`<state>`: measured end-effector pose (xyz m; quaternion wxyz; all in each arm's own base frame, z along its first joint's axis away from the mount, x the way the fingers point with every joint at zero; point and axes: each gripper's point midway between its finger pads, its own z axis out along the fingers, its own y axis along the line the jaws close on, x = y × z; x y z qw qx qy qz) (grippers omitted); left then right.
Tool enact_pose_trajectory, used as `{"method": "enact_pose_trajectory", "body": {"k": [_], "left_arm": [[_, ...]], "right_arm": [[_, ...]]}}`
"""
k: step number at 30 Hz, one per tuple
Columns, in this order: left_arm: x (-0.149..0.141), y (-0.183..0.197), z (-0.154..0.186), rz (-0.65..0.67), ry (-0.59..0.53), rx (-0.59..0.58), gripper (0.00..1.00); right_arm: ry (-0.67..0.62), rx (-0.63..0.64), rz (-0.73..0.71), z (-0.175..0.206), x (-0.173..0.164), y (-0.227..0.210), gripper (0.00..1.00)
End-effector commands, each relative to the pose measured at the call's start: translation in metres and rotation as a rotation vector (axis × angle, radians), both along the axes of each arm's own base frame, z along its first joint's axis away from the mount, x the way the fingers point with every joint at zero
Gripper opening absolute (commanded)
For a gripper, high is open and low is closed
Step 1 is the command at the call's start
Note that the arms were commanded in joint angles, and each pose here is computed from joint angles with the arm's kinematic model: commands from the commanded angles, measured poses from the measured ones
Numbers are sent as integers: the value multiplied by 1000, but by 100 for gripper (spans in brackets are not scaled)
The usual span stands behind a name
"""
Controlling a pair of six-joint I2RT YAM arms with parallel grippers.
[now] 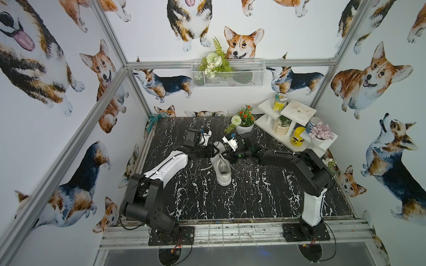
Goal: Tie the shoes
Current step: Cross the shoelace with the shoelace.
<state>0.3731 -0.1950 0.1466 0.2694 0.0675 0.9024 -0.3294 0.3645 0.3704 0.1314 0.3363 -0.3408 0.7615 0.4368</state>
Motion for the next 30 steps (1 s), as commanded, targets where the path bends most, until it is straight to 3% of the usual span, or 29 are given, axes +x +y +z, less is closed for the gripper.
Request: {"method": "enact_pose_trajectory", "body": {"k": [1, 5, 14, 30], "left_arm": [[4, -7, 5, -12, -15, -45, 39], [3, -8, 0, -13, -2, -51, 37], [5, -1, -13, 26, 13, -25, 22], [-11, -17, 1, -18, 2, -117, 30]], "right_arm": [[-16, -8, 2, 1, 0, 0, 0], [-16, -8, 5, 1, -1, 0, 0], [-15, -15, 8, -1, -1, 2, 0], [-16, -27, 11, -3, 0, 4, 0]]}}
